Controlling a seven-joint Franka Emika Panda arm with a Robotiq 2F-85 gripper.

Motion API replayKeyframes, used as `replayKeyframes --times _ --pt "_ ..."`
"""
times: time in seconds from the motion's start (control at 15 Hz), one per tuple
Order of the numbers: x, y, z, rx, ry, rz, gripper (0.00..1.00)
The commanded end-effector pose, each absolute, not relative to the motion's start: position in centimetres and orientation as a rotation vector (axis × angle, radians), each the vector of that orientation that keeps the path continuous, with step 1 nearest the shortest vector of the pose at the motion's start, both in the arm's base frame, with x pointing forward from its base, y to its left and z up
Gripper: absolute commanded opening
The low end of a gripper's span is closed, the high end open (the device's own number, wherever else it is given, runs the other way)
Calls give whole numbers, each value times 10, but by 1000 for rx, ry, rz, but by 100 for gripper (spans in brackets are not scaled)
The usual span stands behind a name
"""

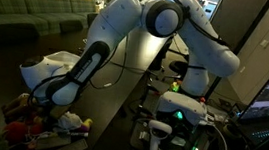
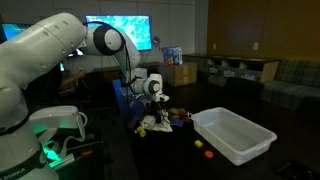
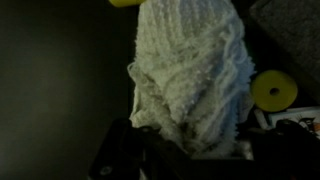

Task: Pick up the towel and push the objects in front of the white container to the left then place the towel in the container.

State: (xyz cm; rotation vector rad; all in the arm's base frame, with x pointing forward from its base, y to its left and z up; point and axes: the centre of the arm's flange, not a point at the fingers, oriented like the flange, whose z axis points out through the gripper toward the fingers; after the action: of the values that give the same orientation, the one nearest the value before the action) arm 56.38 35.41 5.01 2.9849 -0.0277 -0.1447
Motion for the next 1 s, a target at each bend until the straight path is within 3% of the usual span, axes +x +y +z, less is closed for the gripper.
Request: replayKeyframes --times 0.0,0.4,0.93 --pt "569 386 64 3043 -68 -74 1" --pt "578 374 113 3063 -43 45 1" --pt "580 251 189 3068 99 -5 1"
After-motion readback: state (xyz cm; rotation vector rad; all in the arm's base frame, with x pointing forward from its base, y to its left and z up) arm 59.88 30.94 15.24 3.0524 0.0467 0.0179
